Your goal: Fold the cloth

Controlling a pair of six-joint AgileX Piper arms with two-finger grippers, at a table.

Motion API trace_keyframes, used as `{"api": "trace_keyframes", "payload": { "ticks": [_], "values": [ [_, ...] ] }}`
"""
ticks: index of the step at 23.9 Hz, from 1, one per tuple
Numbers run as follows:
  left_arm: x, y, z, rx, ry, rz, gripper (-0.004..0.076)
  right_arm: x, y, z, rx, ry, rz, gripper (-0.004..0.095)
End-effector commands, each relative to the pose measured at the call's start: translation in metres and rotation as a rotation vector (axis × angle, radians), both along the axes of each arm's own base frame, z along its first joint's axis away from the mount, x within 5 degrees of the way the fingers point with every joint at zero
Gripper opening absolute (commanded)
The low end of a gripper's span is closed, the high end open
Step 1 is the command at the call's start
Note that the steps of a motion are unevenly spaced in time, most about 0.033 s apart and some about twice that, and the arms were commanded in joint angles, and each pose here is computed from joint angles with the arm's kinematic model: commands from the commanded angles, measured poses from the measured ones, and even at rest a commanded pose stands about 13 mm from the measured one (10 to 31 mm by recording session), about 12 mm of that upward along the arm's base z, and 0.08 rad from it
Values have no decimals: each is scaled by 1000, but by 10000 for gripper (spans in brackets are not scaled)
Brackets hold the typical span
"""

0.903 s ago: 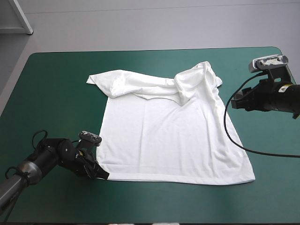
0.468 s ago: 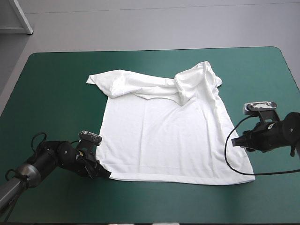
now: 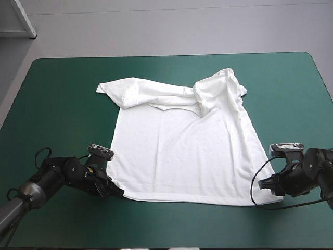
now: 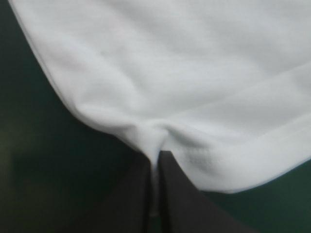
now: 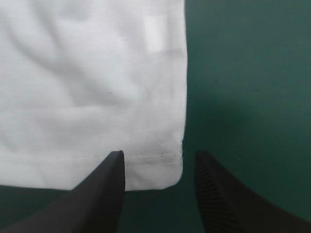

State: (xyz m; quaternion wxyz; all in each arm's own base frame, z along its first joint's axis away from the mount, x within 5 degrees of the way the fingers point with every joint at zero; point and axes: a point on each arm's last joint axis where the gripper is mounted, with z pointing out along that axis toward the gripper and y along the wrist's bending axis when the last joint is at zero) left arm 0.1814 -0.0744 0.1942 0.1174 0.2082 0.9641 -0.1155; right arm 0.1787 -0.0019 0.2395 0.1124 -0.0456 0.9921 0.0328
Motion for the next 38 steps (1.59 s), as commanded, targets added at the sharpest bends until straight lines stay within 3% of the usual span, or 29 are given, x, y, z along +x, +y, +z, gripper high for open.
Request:
{"api": "trace_keyframes", "payload": {
  "ticks": [1,6,14,17,19,20,22,30,35,38],
  "values": [
    [-3,-1,-13,13,32,-9,19,3,-4,1,-27,-91,-32,431],
    [-3,-2,-13,2,29,-24,19,5,-4,-1,-28,-114,-35,431],
    [-3,-3,-13,-2,30,-22,19,1,3,-25,44,-23,-29,430],
    [-3,-3,-13,-3,25,-21,19,5,2,-33,37,10,-26,388],
    [-2,-3,-13,-3,23,-20,19,8,3,-38,51,33,-35,284],
    [-2,-3,-13,-3,21,-20,19,9,3,-39,57,39,-26,130],
    [0,-3,-12,-5,-2,-14,19,10,4,-39,56,27,-20,-7],
    [5,-3,27,-73,-214,15,19,30,6,15,81,-198,5,-8],
    [21,-6,89,-121,-462,6,19,38,17,89,182,-485,85,-8],
    [31,-6,132,-113,-642,-8,19,40,21,133,206,-650,124,-8]
  ]
}}
